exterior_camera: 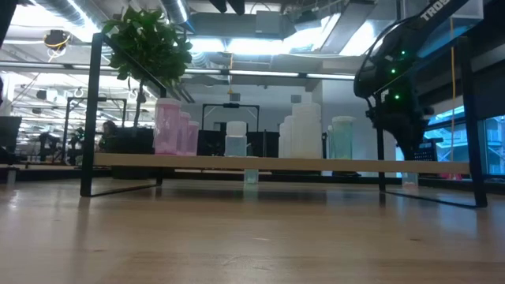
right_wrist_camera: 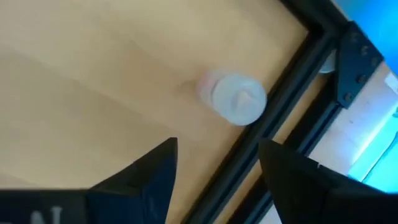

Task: Pick and place medicine bottles onto shelf by color
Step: Put the right transparent pill bottle on the shelf aligned with the other transparent pill bottles

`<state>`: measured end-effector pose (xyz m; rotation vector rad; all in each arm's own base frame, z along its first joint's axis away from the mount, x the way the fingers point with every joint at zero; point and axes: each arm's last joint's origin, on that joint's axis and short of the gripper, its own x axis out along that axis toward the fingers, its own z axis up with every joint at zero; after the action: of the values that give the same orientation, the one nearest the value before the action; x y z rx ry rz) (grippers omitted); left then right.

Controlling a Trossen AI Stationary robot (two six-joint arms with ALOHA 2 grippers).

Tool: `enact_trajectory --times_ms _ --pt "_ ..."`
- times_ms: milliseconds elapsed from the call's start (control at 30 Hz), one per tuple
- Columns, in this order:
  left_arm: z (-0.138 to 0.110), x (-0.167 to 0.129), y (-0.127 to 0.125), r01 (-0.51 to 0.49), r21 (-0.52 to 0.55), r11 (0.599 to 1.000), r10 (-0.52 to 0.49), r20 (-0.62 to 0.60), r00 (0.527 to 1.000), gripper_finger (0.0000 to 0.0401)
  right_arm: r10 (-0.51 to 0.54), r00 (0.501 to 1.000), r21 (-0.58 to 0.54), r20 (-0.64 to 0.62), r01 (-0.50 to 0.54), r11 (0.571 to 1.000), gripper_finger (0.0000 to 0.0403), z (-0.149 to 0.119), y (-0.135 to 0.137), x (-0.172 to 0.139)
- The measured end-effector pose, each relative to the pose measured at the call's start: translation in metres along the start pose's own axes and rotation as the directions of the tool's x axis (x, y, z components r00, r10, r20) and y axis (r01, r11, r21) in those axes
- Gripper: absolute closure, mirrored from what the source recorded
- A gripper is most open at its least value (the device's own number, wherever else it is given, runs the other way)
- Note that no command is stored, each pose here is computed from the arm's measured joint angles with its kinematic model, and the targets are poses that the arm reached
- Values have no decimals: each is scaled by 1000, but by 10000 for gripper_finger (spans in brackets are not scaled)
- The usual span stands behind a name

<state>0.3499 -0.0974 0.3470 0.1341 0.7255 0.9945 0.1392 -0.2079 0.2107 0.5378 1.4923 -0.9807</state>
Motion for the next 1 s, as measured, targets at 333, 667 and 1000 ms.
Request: enact_trajectory --times_ms 333,667,1000 --pt "0 0 0 -1 0 1000 1 1 1000 192 -41 996 128 73 32 991 177 7 1 -1" --pt "0 0 0 0 0 1000 0 0 1000 192 -109 994 117 22 106 987 177 16 3 19" --pt "0 0 0 0 0 1000 0 0 1000 192 -146 989 128 -21 148 981 177 24 8 38"
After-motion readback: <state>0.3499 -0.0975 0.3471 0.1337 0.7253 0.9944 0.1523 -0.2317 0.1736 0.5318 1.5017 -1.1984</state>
